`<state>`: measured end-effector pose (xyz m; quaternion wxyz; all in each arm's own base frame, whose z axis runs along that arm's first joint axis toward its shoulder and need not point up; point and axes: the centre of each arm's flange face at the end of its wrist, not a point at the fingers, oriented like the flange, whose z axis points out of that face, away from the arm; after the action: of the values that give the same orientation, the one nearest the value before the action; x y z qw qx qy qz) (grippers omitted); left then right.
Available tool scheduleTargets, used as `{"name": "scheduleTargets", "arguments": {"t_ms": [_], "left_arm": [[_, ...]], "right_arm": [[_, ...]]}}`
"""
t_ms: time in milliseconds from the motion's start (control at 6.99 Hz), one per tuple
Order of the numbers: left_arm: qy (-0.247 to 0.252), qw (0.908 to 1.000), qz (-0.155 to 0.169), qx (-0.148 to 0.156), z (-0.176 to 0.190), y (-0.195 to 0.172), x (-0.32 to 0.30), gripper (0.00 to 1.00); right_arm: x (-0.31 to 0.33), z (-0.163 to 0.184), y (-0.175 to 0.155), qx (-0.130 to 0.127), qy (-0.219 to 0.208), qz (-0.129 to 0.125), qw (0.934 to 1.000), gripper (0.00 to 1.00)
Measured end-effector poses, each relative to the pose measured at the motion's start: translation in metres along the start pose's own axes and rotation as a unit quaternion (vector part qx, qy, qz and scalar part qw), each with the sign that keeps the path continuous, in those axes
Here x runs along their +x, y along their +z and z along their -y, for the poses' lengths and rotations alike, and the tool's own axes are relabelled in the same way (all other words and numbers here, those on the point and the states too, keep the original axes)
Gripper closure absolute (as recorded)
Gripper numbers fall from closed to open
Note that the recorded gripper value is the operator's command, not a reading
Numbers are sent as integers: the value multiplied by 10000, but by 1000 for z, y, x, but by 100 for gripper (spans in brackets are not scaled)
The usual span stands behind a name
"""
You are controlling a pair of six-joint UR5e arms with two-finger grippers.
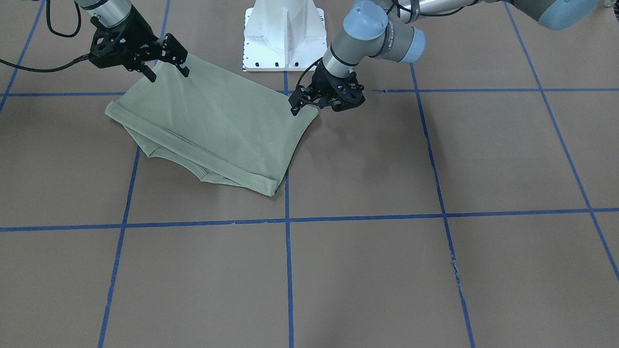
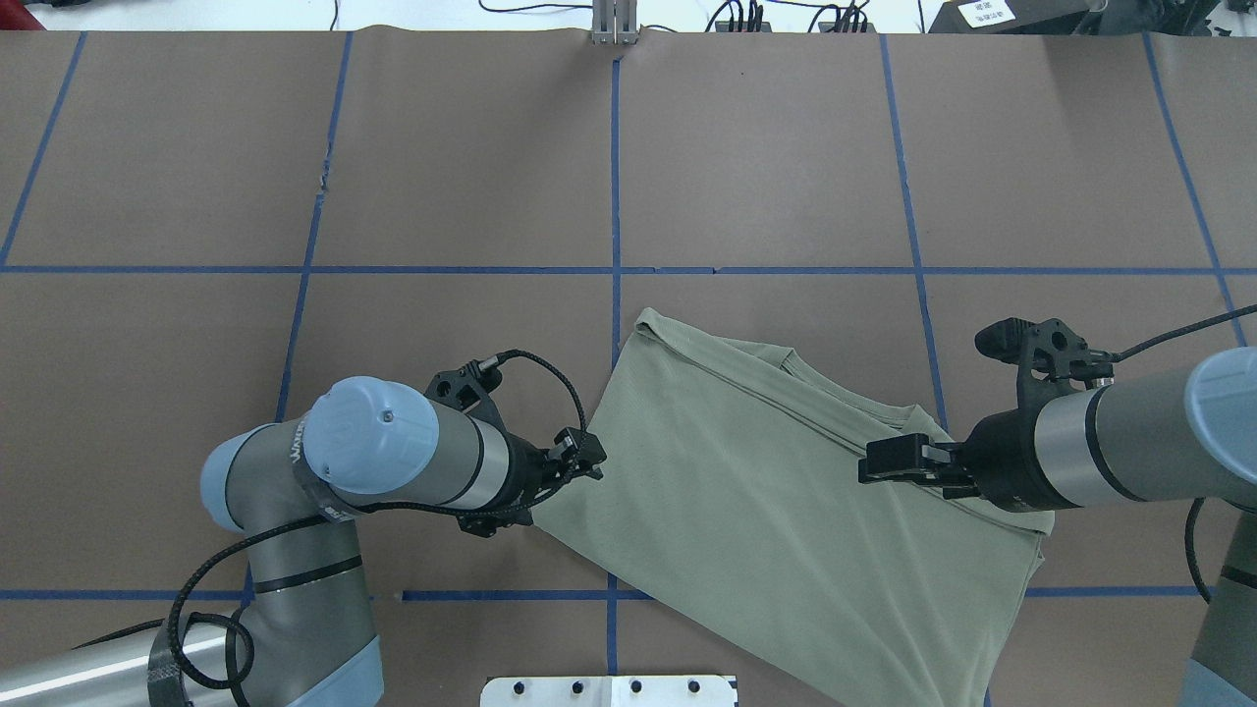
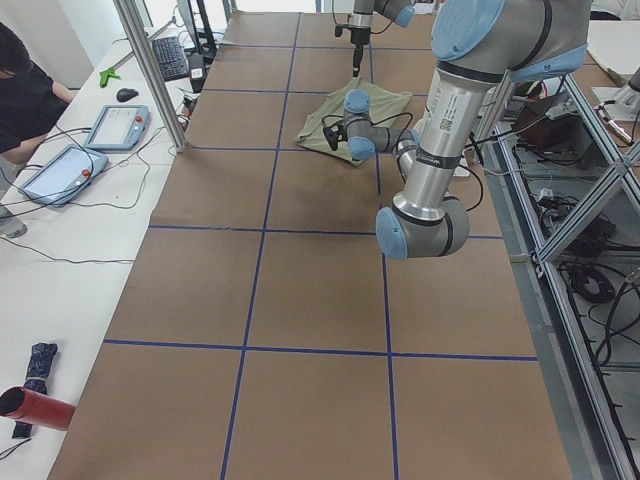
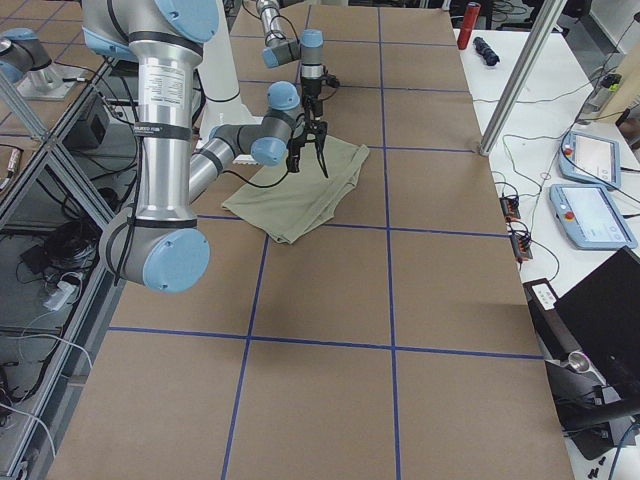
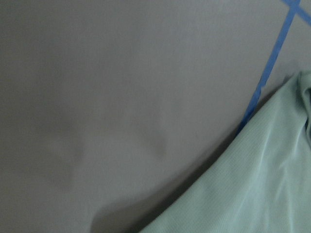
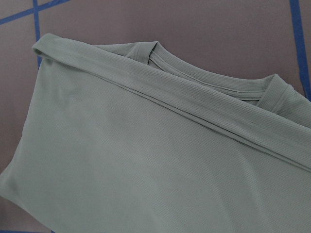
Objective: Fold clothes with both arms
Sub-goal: 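Lower the left gripper to the shirt corner nearest it and grasp it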
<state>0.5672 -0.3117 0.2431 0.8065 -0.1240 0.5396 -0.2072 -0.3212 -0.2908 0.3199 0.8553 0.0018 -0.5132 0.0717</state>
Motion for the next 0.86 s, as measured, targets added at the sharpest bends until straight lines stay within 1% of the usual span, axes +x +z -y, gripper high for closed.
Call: {"name": "scheduleTargets", "arguments": {"t_ms": [286, 429, 572, 716, 859], "left_arm": [[-89, 9999, 135, 36, -2, 18, -5, 3], [-105, 9998, 156, 79, 0, 23, -5, 10], [-129, 9997, 165, 98, 0, 24, -4, 26], [-158, 9997, 166, 103, 0, 25, -4, 59], [-167, 9997, 161, 101, 0, 25, -3, 80]], "right_arm": [[0, 2, 1, 15, 7, -1, 10000, 0], [0, 2, 1, 18, 7, 0, 10000, 0], [0, 2, 1, 20, 9, 0, 10000, 0], [0, 2, 0, 19, 8, 4, 10000, 0], [0, 2, 0, 21, 10, 5, 10000, 0]]}}
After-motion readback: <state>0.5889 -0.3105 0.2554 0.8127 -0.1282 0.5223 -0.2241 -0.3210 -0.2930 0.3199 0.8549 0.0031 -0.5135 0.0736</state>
